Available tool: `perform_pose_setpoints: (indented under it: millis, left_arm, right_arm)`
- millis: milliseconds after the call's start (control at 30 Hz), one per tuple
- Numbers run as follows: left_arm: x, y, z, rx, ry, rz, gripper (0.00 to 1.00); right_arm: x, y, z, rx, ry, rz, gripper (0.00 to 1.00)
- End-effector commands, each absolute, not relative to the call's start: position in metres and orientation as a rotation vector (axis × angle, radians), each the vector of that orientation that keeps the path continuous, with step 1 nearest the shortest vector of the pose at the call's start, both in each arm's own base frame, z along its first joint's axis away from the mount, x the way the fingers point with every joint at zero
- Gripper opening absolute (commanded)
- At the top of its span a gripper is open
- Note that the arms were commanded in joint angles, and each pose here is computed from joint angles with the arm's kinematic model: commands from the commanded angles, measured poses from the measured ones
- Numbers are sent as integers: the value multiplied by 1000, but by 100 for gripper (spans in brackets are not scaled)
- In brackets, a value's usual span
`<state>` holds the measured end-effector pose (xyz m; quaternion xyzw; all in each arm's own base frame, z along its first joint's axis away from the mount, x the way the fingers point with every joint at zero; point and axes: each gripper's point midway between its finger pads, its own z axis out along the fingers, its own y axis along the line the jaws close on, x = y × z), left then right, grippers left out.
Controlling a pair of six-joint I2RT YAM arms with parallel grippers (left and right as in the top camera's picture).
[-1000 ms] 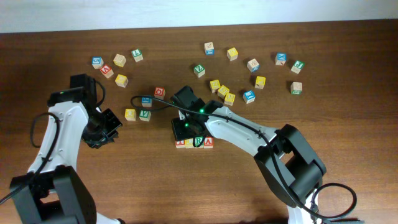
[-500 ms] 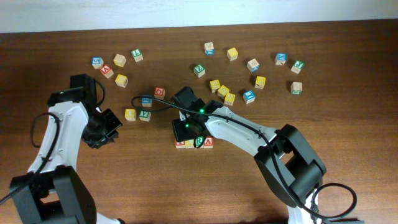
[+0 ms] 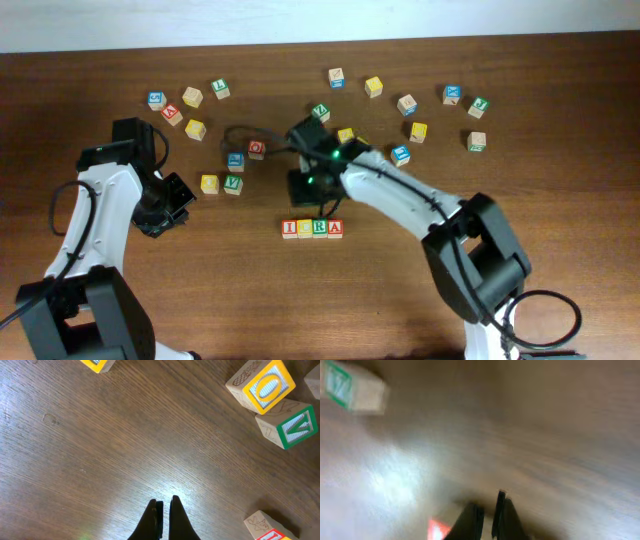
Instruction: Spell out ICRA
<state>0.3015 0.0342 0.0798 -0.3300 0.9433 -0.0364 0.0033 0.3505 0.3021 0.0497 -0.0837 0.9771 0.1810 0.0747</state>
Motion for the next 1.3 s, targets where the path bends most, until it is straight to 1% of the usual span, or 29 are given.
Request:
perform_pose_setpoints:
  millis: [0,67,133,233,333,433,500,633,767,1133,1267]
  left_arm:
    - [305,24,77,-976,2970,-105,0]
    - [313,1,76,-855,2981,-114,0]
    - [319,-22,67,-739,2991,-127,0]
    - [317,-63,41,-582,3072,-157,0]
    - [315,-95,20,-467,3121,-164,0]
    - [313,-108,13,-419,3141,-181,0]
    - [307,-121,10,-424,3180,-287,0]
    - [303,-125,10,-430,3202,-326,0]
    - [294,-127,11,-442,3240,-349,0]
    - [289,-139,7,-391,3249,-371,0]
    - [289,-139,7,-391,3249,-371,0]
  right_arm:
    - [375,263,71,-134,2966,490,4]
    - [367,209,77,42,3112,394,4]
    - [340,167,76,168,3274,296,4]
    - [314,145,77,150,3396,233,4]
    - [303,148,59,99,3414,178,4]
    - [301,155,34,190,3399,224,4]
    - [295,159,26,194,3409,274,4]
    - [300,182,25,133,3367,381,4]
    - [293,207,24,63,3352,378,4]
    - [289,223,23,25,3340,395,4]
    - [287,230,26,26,3346,471,4]
